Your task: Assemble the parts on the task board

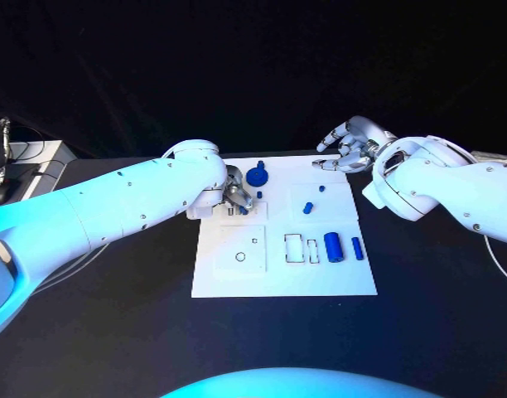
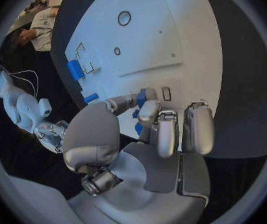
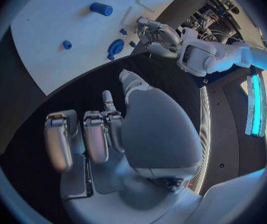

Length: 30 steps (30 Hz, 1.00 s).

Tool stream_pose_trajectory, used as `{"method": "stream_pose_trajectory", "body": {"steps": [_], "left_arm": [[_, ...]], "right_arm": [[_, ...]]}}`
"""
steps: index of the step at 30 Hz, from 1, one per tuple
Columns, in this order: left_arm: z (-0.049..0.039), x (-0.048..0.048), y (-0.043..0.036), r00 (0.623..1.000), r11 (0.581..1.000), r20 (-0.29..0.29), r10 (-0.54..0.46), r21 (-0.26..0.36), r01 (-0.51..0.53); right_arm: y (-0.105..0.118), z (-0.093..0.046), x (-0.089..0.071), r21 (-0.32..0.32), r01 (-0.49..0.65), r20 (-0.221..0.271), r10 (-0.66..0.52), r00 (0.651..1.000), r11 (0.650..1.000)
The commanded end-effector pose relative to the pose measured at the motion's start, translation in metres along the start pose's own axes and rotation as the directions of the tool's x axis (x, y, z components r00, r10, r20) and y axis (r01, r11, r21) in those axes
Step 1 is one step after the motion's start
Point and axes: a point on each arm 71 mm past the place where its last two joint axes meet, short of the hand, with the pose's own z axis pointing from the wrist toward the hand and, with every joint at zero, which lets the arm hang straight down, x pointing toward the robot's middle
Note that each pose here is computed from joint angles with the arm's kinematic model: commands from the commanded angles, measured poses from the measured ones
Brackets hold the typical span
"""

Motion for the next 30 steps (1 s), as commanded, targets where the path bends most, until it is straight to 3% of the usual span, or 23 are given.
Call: {"method": "stream_pose_trajectory", "body": {"steps": [1,30], "left_arm": [[0.0037,0.0118,0.0013,0.999,1.000,-0.046,0.021,-0.008,-0.021],[0.0022,0.0133,0.0039,0.999,0.999,-0.040,0.031,-0.010,-0.031]], "right_arm": [[0.0005,-0.0002,0.0010,-0.007,0.007,-0.011,-0.007,1.000,1.000],[-0.0004,-0.0009,0.0008,-0.006,0.007,-0.011,-0.007,1.000,1.000]]}}
